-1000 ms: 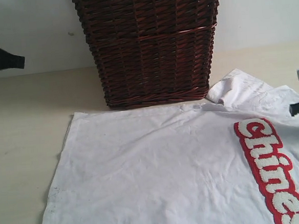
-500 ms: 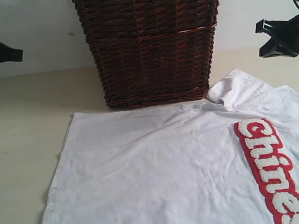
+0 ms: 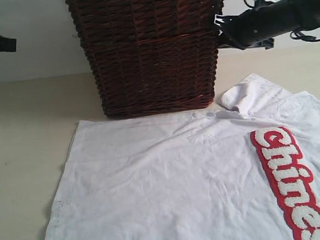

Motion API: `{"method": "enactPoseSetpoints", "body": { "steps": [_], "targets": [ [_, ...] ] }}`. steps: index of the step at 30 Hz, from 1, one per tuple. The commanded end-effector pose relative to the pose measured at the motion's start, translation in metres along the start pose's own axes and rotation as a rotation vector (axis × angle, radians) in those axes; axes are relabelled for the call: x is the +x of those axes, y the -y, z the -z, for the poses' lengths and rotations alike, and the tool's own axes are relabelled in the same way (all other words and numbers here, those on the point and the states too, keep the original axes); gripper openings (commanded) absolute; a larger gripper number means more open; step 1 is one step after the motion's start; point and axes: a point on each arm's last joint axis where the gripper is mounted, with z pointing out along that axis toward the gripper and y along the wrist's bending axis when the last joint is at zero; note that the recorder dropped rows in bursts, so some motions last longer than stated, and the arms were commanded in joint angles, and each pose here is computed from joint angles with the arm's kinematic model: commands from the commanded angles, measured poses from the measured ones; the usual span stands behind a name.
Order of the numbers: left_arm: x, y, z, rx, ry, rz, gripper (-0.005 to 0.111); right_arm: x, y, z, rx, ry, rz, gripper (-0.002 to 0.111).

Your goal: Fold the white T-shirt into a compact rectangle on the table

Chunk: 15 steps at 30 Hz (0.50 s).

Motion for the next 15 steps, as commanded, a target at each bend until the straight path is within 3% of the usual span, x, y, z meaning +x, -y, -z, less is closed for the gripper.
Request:
{"method": "enactPoseSetpoints", "body": {
  "steps": [1, 5, 7, 9, 11, 13, 15],
  "targets": [
    [-0.004, -0.004, 0.001, -0.013, 0.022, 0.014, 0.000, 0.013, -0.039, -0.025, -0.122, -0.106, 0.073, 0.000],
    [-0.002, -0.003, 0.001, -0.004, 0.001, 0.020, 0.000, 0.009, -0.047, -0.021, -0.102, -0.138, 0.106, 0.000],
    [-0.001, -0.002, 0.001, 0.002, -0.013, 0.020, 0.000, 0.000, -0.037, -0.002, -0.004, -0.164, 0.161, 0.000],
    [0.002, -0.001, 0.001, 0.015, -0.041, 0.020, 0.000, -0.007, -0.017, 0.021, 0.150, -0.219, 0.181, 0.000],
    [0.008, 0.006, 0.000, 0.051, -0.097, 0.001, 0.000, -0.007, 0.015, 0.041, 0.264, -0.240, 0.109, 0.000],
    [0.024, 0.029, -0.009, 0.170, -0.230, -0.062, 0.000, 0.016, 0.054, 0.046, 0.321, -0.305, 0.013, 0.000],
    [0.042, 0.055, -0.019, 0.340, -0.343, -0.124, 0.000, 0.040, 0.074, 0.043, 0.351, -0.349, -0.010, 0.000]
  ]
}}
